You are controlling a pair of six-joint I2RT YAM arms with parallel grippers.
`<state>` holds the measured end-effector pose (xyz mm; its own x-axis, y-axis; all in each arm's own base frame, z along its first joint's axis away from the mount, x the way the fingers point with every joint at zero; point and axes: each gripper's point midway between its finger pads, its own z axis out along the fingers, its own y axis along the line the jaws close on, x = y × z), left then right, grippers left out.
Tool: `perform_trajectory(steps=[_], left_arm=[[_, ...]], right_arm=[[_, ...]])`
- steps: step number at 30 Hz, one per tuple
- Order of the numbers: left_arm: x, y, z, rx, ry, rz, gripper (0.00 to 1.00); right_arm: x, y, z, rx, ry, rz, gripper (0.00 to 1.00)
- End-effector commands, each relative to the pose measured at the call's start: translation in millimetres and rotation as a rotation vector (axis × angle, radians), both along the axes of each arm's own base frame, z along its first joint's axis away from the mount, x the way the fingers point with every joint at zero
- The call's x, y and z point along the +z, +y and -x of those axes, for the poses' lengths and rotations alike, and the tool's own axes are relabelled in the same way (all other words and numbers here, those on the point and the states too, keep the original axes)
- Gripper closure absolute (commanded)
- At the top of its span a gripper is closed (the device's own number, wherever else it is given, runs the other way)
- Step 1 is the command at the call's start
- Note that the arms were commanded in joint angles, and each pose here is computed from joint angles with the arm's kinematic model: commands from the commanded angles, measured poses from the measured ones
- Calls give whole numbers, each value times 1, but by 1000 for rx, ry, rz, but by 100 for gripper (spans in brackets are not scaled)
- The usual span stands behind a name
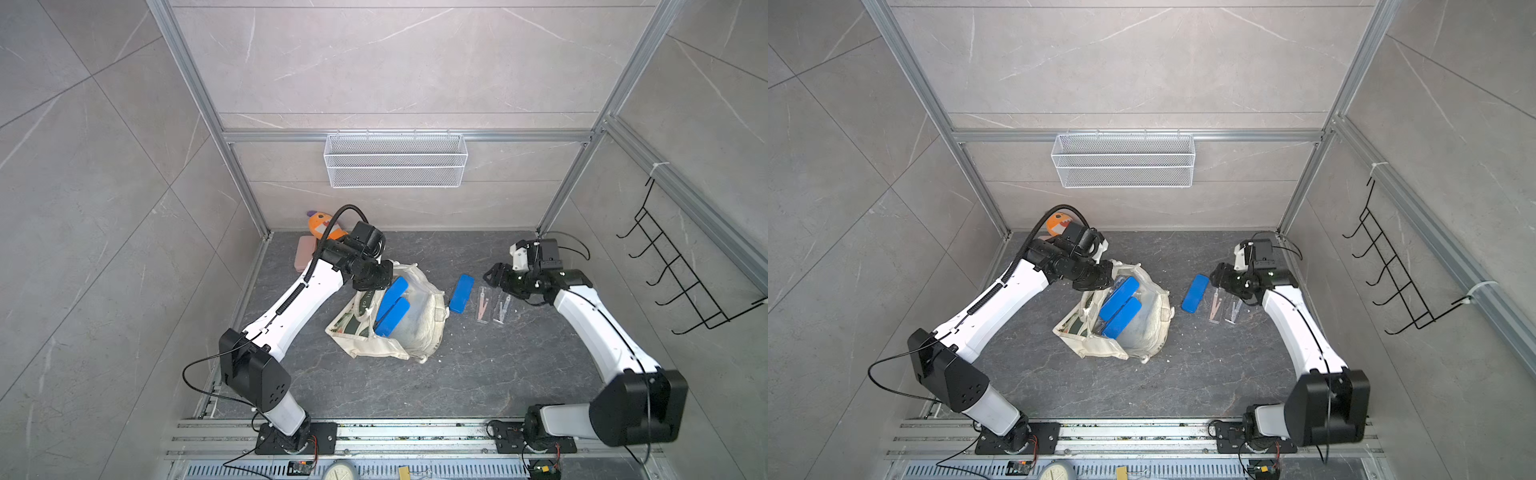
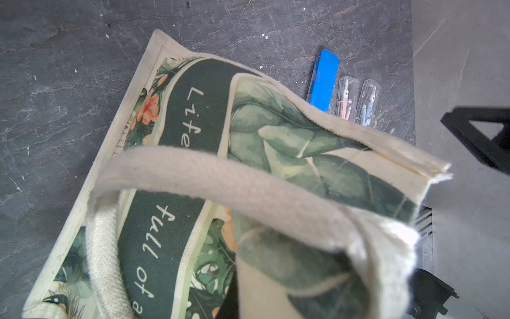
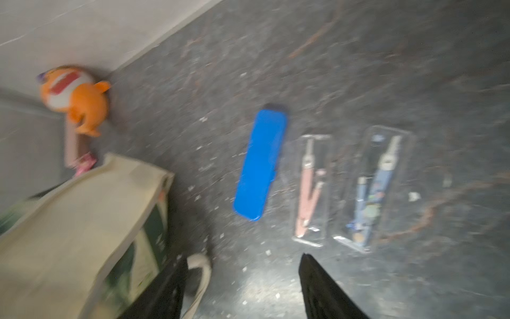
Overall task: Take out the compass set from the canvas bag
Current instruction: Place the compass set at the center of the board.
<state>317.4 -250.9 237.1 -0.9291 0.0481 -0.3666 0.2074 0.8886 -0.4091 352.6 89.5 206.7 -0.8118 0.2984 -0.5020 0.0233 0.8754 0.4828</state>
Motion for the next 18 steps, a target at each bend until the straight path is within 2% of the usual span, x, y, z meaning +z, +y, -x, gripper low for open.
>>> perform_trajectory(steps=[1,5,8,12,18], left_arm=[[11,1,5,14,12,13,100],[9,4,8,13,15,6,100],[10,5,9,-2,12,-3,100],[13,3,10,-11,-3,12,100],[16,-7,3,-24,-17,49,100]], right_arm=[[12,55,37,189,-28,-167,31],[11,75,73,262,-31,-208,29],[2,83,88,279,4,-245,30],[-8,100,100,307,38,-273,30],[-23,122,104,321,78,-236,30]])
